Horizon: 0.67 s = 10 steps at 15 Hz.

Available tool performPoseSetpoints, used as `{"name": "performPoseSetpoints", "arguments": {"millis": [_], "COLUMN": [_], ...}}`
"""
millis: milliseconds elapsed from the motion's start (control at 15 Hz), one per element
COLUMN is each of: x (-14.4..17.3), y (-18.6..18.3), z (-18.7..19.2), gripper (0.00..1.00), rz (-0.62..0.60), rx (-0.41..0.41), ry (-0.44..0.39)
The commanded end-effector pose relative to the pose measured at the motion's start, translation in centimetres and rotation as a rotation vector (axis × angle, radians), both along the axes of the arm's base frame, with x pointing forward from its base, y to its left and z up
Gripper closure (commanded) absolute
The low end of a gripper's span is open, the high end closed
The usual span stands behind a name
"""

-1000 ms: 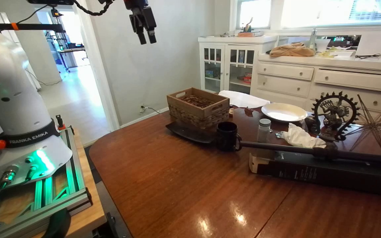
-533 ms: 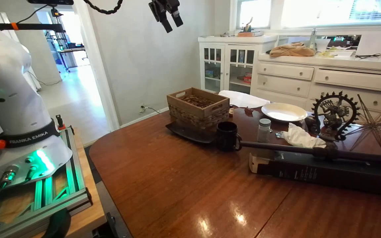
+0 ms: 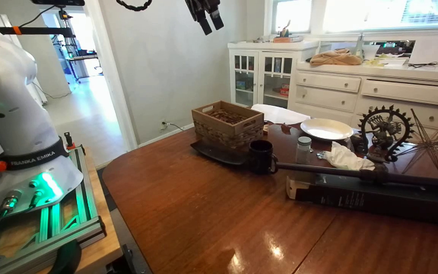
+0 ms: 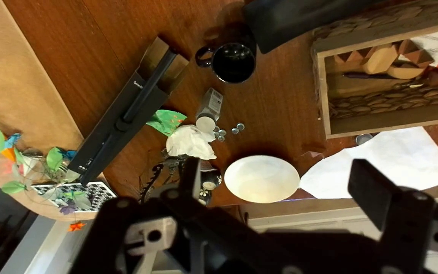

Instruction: Remove the cap off of the bottle

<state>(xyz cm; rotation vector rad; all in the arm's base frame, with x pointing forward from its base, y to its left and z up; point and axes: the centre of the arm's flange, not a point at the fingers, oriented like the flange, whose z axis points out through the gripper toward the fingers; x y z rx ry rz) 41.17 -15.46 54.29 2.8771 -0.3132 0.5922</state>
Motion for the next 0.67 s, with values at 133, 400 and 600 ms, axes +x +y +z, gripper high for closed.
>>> {"name": "performPoseSetpoints", "arguments": {"millis": [133, 400, 600], "x": [3.0, 5.1, 6.4], "y": [-3.5, -8.2, -9.5], "z": [-1.1, -2.9, -3.9], "gripper": [0.0, 0.0, 0.0], "rz": [-0.205, -0.394, -0.418], "rx": [0.055, 0.125, 0.191], "ry": [-0.029, -0.09, -0.08]}}
